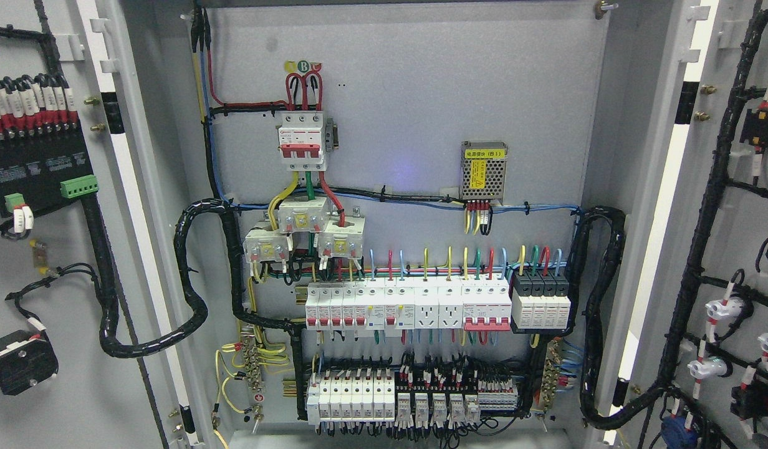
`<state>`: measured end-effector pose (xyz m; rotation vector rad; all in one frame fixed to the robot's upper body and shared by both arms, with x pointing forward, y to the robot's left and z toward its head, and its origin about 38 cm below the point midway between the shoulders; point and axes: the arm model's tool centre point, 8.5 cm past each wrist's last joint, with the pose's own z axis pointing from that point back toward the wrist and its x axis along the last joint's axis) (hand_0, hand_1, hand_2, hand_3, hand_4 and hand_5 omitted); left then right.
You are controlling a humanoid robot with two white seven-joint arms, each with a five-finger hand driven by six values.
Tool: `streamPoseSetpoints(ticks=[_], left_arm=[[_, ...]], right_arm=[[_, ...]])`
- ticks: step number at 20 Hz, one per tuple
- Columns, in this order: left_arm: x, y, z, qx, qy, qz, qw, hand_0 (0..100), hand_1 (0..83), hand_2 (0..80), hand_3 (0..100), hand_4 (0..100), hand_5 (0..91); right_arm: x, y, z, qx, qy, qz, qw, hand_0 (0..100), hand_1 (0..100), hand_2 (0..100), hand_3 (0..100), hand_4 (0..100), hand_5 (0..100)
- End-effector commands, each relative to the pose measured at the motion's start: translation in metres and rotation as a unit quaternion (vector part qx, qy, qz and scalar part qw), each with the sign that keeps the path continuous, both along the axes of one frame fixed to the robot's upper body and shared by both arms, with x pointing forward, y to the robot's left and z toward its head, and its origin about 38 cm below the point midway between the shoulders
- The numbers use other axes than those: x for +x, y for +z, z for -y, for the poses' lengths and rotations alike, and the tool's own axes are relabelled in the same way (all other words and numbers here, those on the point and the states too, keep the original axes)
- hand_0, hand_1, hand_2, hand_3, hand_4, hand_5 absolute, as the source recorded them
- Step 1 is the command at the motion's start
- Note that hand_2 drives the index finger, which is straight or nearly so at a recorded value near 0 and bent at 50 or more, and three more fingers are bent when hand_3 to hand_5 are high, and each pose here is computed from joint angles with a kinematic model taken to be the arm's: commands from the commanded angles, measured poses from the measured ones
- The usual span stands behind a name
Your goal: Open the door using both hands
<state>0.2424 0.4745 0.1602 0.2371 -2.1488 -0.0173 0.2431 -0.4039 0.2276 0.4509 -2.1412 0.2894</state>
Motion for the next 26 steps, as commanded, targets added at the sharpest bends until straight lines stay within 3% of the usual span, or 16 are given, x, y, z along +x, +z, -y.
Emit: streamPoseSetpoints(ticks=[1,4,18,26], left_arm=[[0.013,-0.014,-0.022,-0.017,0.028,-0.035,0.999,0,0.0,0.0,0,4,0.0],[0.020,-0.014,-0.027,-0.022,0.034,-0.039,0.998,0,0.0,0.0,0,4,0.0],[0.038,-0.006,-0.053,-0.033,0.059,-0.054,0.996,0,0.0,0.0,0,4,0.0],[0.044,-0.010,-0.064,-0.048,0.073,-0.069,0.994,0,0.0,0.0,0,4,0.0]], right_arm=[[0.003,-0.001,0.009,-0.003,0.001,-0.008,1.000,0,0,0,0,0,0],[0.001,-0.001,0.009,-0.006,0.017,-0.004,1.000,0,0,0,0,0,0],[0.004,-0.005,0.034,-0.026,-0.010,-0.015,1.000,0,0,0,0,0,0],[0.003,-0.002,0.040,-0.029,-0.018,-0.012,0.999,0,0,0,0,0,0]])
